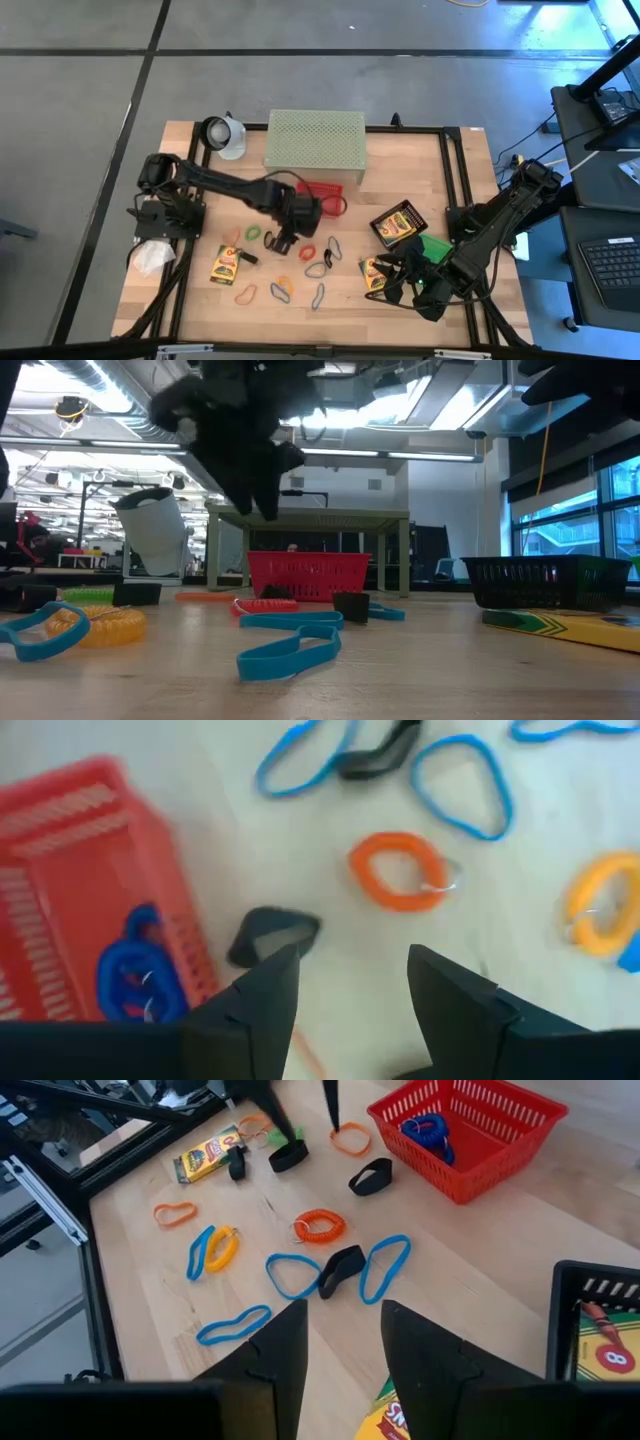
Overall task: Pick & Place Office Desk Supplies
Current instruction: Put the orange spring keychain into the red bin
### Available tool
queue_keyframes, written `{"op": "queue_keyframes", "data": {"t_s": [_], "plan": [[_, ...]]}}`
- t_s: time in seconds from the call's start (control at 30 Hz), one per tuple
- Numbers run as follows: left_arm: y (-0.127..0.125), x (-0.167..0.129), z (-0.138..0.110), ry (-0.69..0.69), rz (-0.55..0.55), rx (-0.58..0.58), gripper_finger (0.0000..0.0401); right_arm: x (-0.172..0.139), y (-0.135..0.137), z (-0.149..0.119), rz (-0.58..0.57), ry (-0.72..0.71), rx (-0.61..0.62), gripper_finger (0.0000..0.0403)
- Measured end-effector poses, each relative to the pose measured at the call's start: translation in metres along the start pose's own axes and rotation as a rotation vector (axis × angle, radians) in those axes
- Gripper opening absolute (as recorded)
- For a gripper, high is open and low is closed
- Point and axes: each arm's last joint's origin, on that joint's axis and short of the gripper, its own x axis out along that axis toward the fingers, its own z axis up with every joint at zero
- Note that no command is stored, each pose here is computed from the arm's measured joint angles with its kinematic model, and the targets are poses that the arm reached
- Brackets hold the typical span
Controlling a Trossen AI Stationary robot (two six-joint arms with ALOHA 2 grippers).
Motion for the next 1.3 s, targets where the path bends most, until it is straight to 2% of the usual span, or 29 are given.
{"op": "queue_keyframes", "data": {"t_s": [0.2,0.33,0.57,0.9,1.1,1.2,1.3], "plan": [[-0.024,0.002,0.017,-0.089,0.028,-0.005,0.0182,0.0,0.0,0.0,0.003,0.001,0.002,0.013],[-0.037,0.012,0.023,-0.093,0.016,0.031,0.0182,0.0,0.0,0.0,0.004,0.001,0.003,0.013],[-0.055,0.048,0.024,-0.004,-0.012,0.091,0.0182,0.0,0.001,0.0,0.011,0.0,0.008,0.013],[-0.055,0.088,0.018,0.112,0.004,0.102,0.0182,0.0,0.004,0.001,0.029,-0.005,-0.015,0.013],[-0.055,0.092,0.017,0.116,-0.035,0.106,0.018,0.0,0.004,0.001,0.029,-0.005,-0.018,0.013],[-0.054,0.093,0.017,0.115,-0.04,0.084,0.0164,0.0,0.004,0.001,0.029,-0.005,-0.017,0.013],[-0.053,0.093,0.016,0.117,-0.04,0.047,0.0132,0.0,0.004,0.001,0.029,-0.006,-0.017,0.013]]}}
